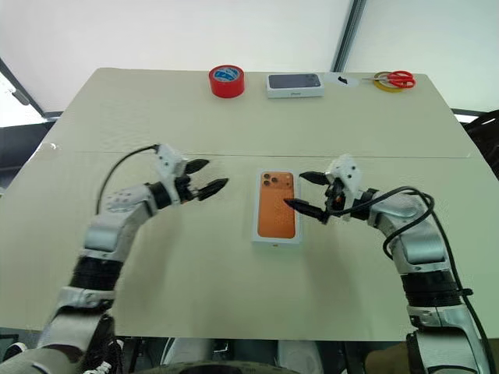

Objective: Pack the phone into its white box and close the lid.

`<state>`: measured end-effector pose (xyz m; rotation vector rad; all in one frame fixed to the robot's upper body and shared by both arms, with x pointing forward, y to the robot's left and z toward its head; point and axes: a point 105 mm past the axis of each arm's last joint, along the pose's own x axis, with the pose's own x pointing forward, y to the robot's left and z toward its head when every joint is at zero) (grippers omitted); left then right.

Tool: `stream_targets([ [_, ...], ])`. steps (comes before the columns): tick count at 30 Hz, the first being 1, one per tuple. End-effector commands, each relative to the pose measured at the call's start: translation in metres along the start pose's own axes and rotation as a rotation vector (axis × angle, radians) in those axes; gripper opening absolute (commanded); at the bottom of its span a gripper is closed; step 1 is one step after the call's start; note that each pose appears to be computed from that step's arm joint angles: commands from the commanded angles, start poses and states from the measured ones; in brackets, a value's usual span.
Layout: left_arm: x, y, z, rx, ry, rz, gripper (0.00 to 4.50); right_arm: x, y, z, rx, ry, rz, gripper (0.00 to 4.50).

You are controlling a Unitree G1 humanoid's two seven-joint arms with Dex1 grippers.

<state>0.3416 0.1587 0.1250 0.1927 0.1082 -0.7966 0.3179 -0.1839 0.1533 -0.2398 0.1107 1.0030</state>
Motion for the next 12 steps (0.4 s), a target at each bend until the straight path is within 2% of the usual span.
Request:
stream_targets([
  [1,-0.038,0.012,0.01,0.021,-0.036,0.024,4.35,-0.026,-0.015,0.013,-0.08,0.011,-0.006,4.37],
  [6,-0.08,0.013,0.0,0.018,0.012,0.082,4.35,-0.058,-0.03,-0.007,-0.105,0.161,0.0,4.37],
  [12,-0.103,0.01,-0.014,-0.03,0.069,0.156,4.35,-0.06,-0.044,-0.012,-0.106,0.153,-0.048,4.37],
])
